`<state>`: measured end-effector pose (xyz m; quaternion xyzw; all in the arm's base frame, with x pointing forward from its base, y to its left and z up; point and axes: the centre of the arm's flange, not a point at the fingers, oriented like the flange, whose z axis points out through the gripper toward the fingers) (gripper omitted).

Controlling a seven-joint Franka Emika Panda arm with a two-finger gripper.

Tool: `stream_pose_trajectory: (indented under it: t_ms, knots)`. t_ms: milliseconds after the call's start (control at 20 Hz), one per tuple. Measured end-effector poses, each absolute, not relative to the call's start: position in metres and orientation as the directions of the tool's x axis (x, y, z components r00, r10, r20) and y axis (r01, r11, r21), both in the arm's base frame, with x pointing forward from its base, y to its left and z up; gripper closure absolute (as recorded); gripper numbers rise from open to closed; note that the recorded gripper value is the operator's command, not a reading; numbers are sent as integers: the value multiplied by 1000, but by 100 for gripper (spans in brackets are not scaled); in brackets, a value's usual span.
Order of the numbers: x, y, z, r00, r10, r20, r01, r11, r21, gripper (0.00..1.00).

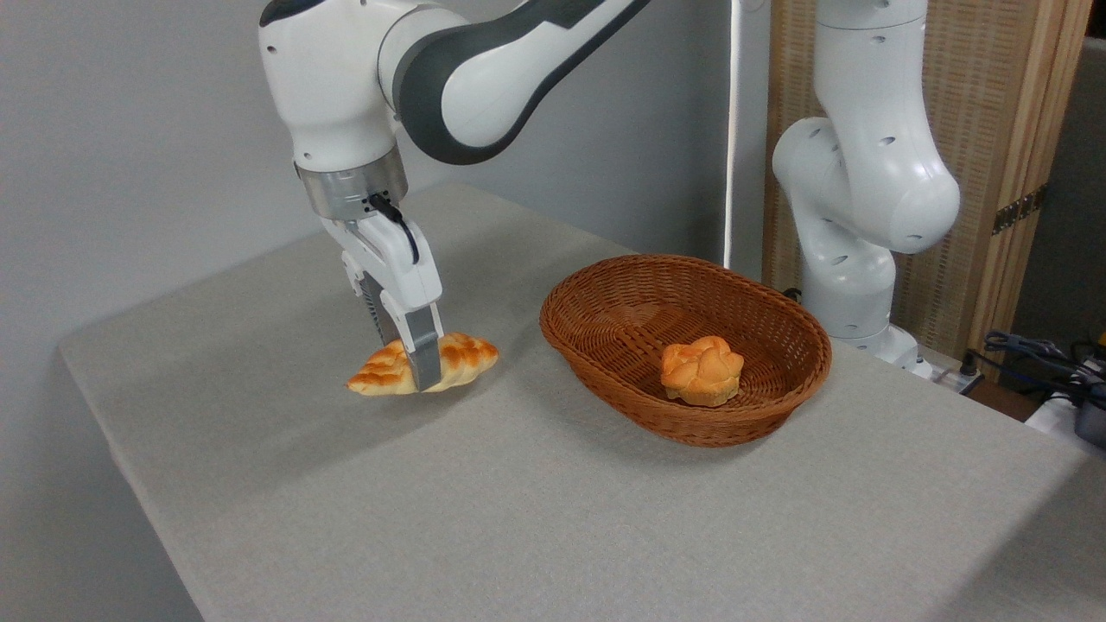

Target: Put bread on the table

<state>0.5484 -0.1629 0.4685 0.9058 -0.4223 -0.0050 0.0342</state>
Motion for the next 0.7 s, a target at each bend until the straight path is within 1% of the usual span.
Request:
stream_pose_trajectory:
  t_ms: [350, 500, 600, 700]
  knots:
    - [548, -164, 467, 641, -767, 20, -766, -639, 66, 0]
    - [549, -164, 471, 642, -766, 26, -766, -640, 62, 0]
    - [551, -161, 483, 646, -762, 47, -763, -644, 47, 0]
    - [552, -153, 509, 654, -751, 89, -755, -655, 20, 0]
